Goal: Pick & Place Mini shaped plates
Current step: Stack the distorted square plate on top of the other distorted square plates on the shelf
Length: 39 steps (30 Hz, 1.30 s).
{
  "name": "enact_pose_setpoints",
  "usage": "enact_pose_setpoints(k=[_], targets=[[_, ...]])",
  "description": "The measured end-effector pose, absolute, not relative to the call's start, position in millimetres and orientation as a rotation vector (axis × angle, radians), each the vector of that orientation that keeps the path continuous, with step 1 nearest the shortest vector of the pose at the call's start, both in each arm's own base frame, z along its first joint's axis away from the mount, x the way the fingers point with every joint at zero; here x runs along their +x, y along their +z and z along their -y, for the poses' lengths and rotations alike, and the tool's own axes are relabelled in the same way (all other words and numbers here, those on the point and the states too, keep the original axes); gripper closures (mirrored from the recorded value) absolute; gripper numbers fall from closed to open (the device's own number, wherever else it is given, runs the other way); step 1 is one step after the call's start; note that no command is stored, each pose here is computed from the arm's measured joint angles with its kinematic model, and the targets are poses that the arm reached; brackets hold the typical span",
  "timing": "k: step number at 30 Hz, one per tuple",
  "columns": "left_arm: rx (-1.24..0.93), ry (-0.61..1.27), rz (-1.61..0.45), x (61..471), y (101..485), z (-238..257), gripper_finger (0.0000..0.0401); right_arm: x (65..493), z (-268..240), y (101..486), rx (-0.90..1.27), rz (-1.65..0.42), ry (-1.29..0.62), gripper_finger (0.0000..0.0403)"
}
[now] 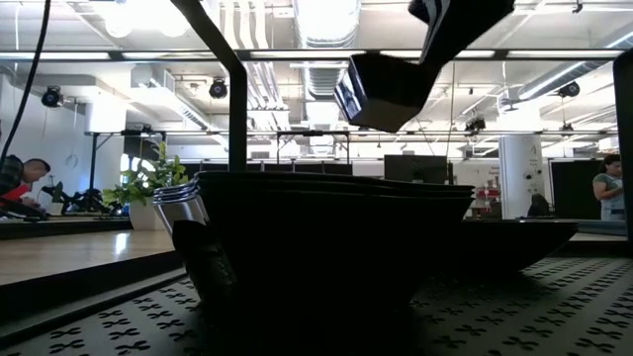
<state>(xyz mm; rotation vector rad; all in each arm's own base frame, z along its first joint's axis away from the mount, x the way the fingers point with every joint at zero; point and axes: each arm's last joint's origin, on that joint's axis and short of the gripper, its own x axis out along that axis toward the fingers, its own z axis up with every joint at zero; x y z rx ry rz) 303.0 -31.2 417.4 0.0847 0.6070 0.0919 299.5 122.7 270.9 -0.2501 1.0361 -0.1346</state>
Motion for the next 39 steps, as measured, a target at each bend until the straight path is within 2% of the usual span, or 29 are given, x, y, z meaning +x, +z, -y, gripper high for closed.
enact_pose_setpoints(k=[16, 24, 32, 39], targets=[[0.071, 0.097, -0.657, 297.2, 415.0, 31.3, 0.0339, 325.9, -227.7, 258.5, -0.355, -1.024, 0.051, 0.0395], [0.076, 0.089, -0.667, 296.5, 414.2, 32.2, 0.0339, 342.9, -271.6, 241.9, -0.493, -1.008, 0.169, 0.0395], [0.078, 0.088, -0.678, 295.8, 413.4, 32.4, 0.0339, 370.5, -293.8, 234.9, -0.461, -1.012, 0.162, 0.0395], [0.081, 0.088, -0.686, 295.4, 412.7, 32.4, 0.0339, 377.6, -301.5, 222.2, -0.382, -1.109, 0.095, 0.0395]])
